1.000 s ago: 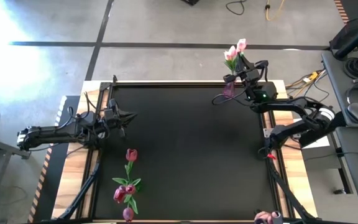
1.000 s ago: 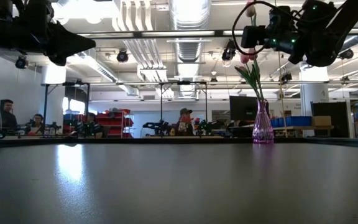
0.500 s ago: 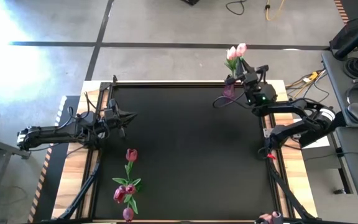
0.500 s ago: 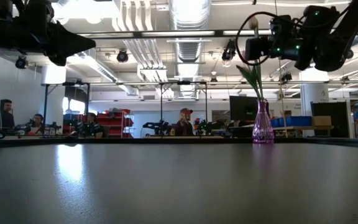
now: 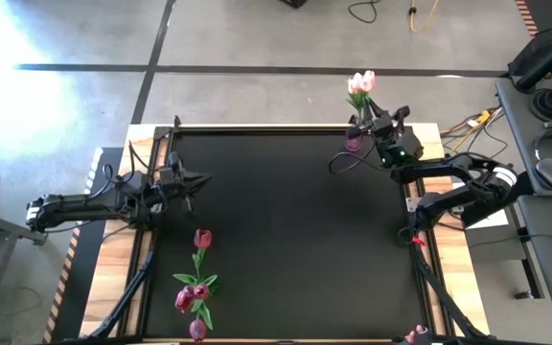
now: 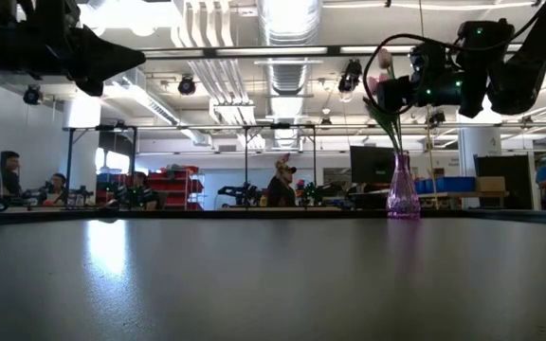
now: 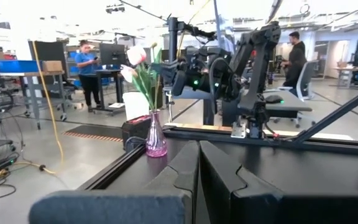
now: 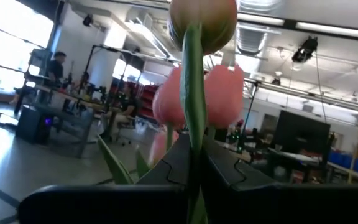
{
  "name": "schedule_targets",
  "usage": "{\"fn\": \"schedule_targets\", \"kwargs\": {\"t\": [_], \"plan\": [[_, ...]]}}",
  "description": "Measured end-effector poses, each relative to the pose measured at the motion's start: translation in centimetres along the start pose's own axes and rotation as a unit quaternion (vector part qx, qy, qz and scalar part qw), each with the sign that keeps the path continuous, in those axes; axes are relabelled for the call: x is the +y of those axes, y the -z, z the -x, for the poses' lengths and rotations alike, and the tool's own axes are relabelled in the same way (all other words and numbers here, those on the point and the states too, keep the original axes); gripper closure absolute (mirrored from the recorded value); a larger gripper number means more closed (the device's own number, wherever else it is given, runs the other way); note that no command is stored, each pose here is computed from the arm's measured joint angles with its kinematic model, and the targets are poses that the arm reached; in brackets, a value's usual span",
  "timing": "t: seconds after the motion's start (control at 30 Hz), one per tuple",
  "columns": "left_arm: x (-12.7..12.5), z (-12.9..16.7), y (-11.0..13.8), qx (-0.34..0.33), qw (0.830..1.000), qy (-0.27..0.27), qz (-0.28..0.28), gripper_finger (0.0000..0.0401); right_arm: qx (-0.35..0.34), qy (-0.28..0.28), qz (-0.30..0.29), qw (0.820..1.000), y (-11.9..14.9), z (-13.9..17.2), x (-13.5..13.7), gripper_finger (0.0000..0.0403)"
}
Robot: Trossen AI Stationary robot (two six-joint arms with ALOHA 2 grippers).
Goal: Sort flowers into vase by color
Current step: Put the pink flower into the violet vase
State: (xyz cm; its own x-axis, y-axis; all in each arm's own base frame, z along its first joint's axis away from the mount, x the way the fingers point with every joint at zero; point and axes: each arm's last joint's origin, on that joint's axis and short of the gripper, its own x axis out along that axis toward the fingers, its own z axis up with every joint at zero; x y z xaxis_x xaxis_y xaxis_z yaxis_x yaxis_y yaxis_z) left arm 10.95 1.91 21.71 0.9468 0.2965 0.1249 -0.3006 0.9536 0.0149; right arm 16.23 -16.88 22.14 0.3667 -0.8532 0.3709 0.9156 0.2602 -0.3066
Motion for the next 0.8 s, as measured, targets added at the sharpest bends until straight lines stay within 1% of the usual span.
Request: {"fn": "schedule_targets", "kwargs": {"t": [0.2,0.27,0.37,0.47,0.67,0.8], "plan": [[0.0,0.0,0.0,-0.002,1.000,0.001,0.000,0.0401,0.026,0.025,0.017,0.999,0.5,0.5,-0.1,0.0385],[0.0,0.0,-0.1,-0.003,1.000,0.001,0.000,0.0401,0.027,0.026,0.021,0.999,0.6,0.5,-0.1,0.0384],[0.0,0.0,-0.1,-0.003,1.000,0.001,0.000,0.0401,0.030,0.025,0.024,0.999,0.5,0.3,-0.1,0.0369],[0.0,0.0,-0.1,-0.003,1.000,0.001,0.000,0.0401,0.037,0.020,0.025,0.999,0.5,0.0,0.0,0.0338],[0.0,0.0,-0.1,-0.003,1.000,0.001,0.000,0.0401,0.059,0.007,0.033,0.998,0.6,-0.5,0.4,0.0257],[0.0,0.0,-0.1,-0.003,1.000,0.001,0.000,0.0401,0.071,0.002,0.024,0.997,0.7,-0.8,0.6,0.0217]]}}
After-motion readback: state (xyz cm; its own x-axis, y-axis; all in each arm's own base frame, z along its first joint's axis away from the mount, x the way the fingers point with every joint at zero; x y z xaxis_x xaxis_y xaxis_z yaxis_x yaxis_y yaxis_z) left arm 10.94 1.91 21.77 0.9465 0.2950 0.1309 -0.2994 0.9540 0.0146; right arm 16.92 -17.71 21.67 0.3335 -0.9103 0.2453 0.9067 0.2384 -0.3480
